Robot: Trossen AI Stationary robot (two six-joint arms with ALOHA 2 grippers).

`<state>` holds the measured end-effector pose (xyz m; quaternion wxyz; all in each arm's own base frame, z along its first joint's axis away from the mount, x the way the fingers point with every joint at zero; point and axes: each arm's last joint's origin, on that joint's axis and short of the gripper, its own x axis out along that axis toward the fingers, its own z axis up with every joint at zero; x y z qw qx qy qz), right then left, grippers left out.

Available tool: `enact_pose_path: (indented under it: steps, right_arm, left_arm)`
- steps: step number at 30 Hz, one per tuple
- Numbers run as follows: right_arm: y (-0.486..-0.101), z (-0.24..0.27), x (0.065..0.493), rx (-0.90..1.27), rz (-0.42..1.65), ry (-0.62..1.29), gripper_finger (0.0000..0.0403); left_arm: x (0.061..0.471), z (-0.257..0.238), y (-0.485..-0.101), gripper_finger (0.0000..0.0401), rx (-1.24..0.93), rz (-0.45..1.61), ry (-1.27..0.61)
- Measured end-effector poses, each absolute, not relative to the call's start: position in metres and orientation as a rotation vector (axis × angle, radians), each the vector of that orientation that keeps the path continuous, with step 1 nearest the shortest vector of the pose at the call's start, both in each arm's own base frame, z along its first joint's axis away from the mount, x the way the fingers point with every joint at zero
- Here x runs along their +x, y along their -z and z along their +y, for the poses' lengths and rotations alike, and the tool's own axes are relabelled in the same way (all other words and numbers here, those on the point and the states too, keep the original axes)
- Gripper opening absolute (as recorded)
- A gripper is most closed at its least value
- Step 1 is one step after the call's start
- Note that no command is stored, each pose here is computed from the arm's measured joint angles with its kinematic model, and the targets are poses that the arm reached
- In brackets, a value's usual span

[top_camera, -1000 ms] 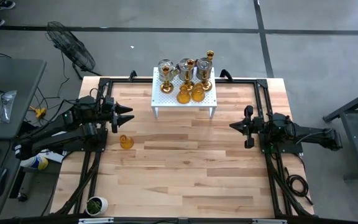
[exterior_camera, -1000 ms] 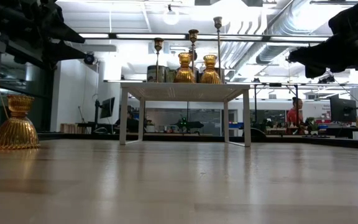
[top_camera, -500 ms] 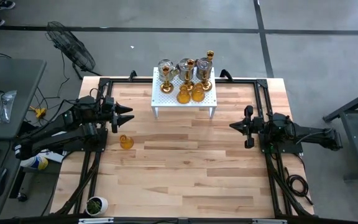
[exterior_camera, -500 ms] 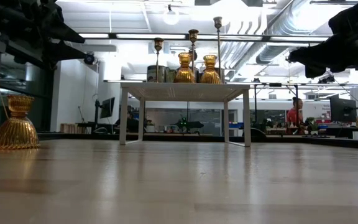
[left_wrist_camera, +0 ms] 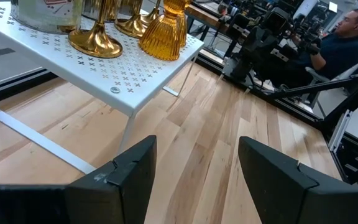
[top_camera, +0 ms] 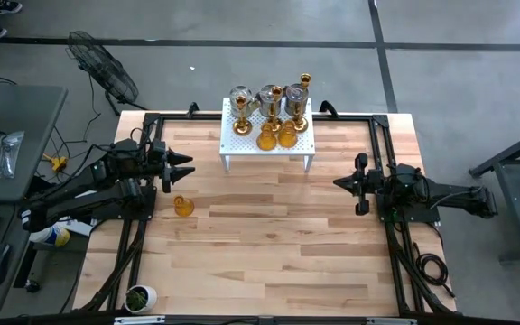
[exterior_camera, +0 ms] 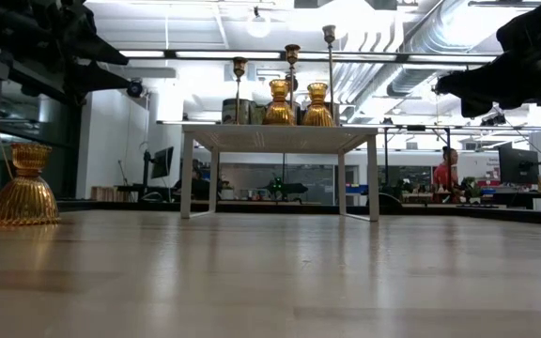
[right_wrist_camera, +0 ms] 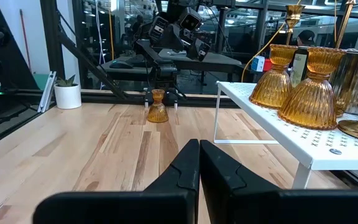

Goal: Pick & Place candle stick holders
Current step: Put the yellow candle holder aligned with the other yellow candle holders on the shelf

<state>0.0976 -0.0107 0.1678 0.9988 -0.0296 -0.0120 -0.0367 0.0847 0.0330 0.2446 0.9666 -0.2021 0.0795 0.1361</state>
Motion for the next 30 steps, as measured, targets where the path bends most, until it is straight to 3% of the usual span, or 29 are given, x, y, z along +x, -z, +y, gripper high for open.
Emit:
enact_pose_path:
  steps: [19, 30]
  right_arm:
    - [-0.168, -0.011, 0.098, -0.059, -0.023, 0.074, 0.0003]
    - [-0.168, -0.011, 0.098, -0.059, -0.023, 0.074, 0.0003]
  left_arm:
    - [0.083, 0.032, -0.241, 0.0223, -0.371, 0.201, -0.263]
    - [0.064, 0.027, -0.255, 0.0223, -0.362, 0.278, -0.385]
